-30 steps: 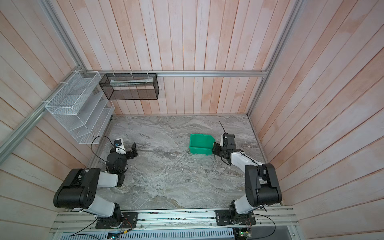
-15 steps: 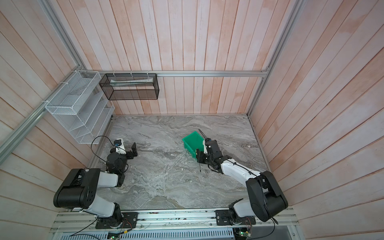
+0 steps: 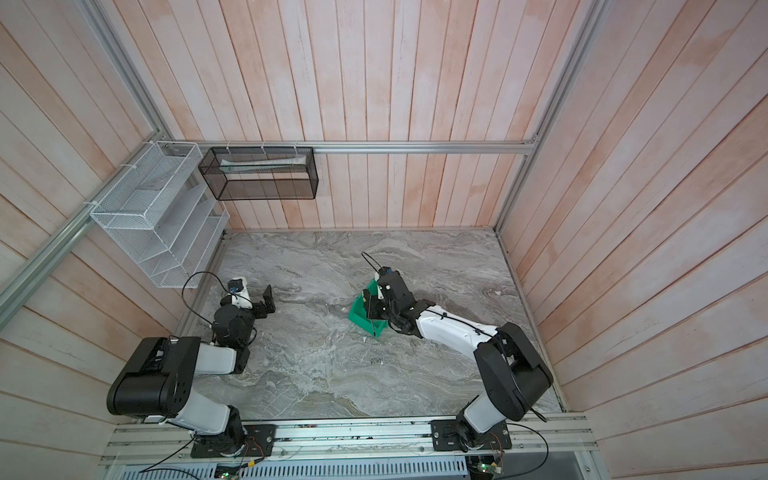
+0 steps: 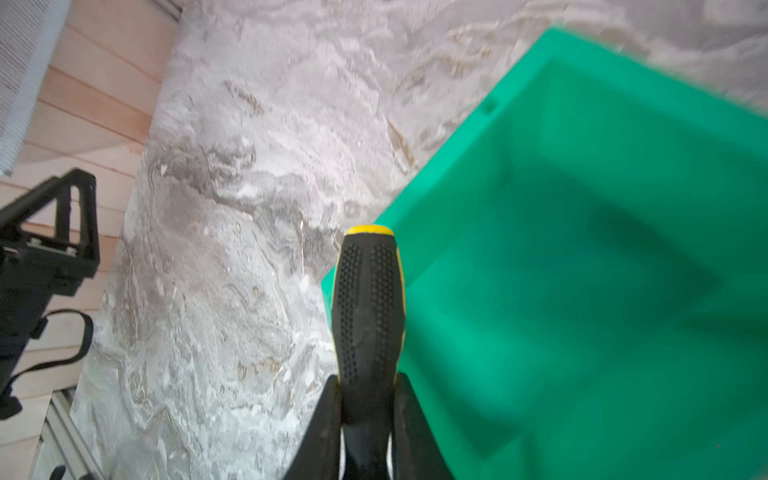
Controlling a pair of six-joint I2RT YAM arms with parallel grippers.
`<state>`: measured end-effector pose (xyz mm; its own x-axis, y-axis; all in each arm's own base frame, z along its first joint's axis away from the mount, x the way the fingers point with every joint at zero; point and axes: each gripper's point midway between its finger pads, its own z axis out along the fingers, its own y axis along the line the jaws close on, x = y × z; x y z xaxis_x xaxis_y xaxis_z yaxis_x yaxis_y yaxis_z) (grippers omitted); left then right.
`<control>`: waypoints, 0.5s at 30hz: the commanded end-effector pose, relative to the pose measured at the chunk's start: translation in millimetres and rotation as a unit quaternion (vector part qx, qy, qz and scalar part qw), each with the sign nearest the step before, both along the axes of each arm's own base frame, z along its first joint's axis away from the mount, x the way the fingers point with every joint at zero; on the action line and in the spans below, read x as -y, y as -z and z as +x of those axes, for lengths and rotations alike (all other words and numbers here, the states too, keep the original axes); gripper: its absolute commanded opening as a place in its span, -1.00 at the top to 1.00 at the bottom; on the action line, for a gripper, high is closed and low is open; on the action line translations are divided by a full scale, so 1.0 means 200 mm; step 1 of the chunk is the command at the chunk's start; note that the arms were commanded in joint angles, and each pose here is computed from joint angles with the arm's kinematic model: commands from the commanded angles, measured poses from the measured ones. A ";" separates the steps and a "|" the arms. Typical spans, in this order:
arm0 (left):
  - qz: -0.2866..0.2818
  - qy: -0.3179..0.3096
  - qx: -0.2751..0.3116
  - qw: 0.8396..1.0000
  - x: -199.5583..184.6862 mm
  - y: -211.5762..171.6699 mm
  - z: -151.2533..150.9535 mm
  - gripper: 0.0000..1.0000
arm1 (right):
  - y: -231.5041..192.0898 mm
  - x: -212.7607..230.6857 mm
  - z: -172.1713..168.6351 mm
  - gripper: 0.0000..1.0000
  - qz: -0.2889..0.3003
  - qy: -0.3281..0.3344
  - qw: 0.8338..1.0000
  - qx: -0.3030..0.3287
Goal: Put the screwdriver in the bin
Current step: 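Lower the screwdriver into the green bin with the right gripper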
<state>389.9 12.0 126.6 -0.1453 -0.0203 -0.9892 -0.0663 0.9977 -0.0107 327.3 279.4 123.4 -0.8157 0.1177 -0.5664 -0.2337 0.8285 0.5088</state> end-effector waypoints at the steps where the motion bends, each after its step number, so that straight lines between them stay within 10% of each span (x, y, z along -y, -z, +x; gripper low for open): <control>1: -0.002 0.003 0.001 1.000 0.00 -0.01 0.00 -1.00 | -0.11 0.08 0.07 0.98 0.027 0.061 0.998 0.010; 5: -0.003 0.002 0.001 1.000 0.00 -0.01 0.00 -1.00 | -0.23 0.01 0.11 0.97 0.094 0.067 0.993 0.019; 15: -0.003 0.002 0.000 1.000 0.00 -0.01 0.00 -1.00 | -0.11 0.08 0.25 0.97 0.036 0.108 0.993 0.018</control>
<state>389.9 12.0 126.6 -0.1453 -0.0203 -0.9892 -0.0663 0.9977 -0.0107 370.1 269.2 163.7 -0.7477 0.3171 -0.5834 -0.1174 0.8016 0.5862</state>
